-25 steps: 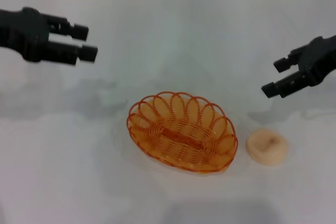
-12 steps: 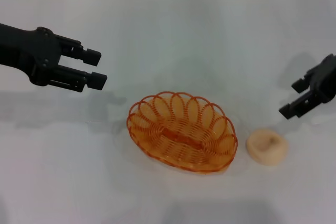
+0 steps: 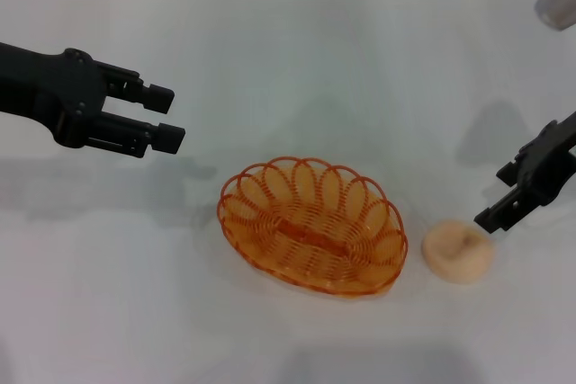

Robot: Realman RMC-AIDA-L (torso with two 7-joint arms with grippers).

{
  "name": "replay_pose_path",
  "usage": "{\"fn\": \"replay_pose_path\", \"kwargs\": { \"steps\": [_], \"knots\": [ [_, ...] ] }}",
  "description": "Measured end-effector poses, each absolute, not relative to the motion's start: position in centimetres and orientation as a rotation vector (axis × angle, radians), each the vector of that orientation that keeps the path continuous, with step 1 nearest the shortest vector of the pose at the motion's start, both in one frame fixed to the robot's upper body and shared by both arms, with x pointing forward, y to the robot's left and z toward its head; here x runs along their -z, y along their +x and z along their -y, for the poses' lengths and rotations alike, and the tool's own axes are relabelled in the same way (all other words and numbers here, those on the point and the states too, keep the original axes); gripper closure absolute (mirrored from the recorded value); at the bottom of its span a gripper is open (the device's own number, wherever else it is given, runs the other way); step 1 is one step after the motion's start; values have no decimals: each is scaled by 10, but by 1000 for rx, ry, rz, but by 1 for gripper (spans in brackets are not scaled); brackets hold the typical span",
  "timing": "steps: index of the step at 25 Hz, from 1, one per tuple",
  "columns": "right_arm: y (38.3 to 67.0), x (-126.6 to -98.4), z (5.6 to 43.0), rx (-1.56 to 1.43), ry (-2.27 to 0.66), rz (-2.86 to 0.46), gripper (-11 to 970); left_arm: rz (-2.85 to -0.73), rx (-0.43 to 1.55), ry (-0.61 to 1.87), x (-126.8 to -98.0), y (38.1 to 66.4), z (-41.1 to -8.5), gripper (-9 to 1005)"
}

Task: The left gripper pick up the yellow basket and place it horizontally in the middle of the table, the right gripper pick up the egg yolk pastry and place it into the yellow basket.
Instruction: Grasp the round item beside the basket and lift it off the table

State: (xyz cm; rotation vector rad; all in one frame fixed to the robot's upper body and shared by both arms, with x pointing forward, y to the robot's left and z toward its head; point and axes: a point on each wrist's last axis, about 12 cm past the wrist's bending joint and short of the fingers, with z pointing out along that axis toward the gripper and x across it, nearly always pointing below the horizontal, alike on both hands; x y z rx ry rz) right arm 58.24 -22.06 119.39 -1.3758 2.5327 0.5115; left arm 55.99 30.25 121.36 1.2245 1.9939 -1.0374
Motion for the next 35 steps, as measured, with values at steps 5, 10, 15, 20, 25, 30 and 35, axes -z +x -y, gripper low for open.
{"fn": "replay_pose_path", "kwargs": {
  "steps": [5, 10, 15, 20, 25, 30, 35],
  "knots": [
    [580, -1186, 210, -475, -1416, -2542, 120, -1998, 1036, 1213, -1212, 560, -303, 347],
    [580, -1182, 206, -467, -1411, -2540, 120, -1999, 1033, 1205, -1212, 561, -304, 347],
    [577, -1176, 201, -474, -1420, -2524, 120, -1999, 1027, 1201, -1212, 562, -304, 347],
    [576, -1172, 196, -470, -1439, -2516, 120, -1999, 1029, 1200, -1211, 561, -304, 346],
    [574, -1169, 192, -468, -1466, -2512, 121, -1999, 1029, 1200, -1211, 561, -304, 346],
    [573, -1166, 192, -473, -1470, -2521, 205, -2000, 1029, 1198, -1211, 561, -305, 346],
    [571, -1163, 191, -471, -1476, -2526, 306, -2001, 1024, 1193, -1210, 561, -305, 347]
  ]
}}
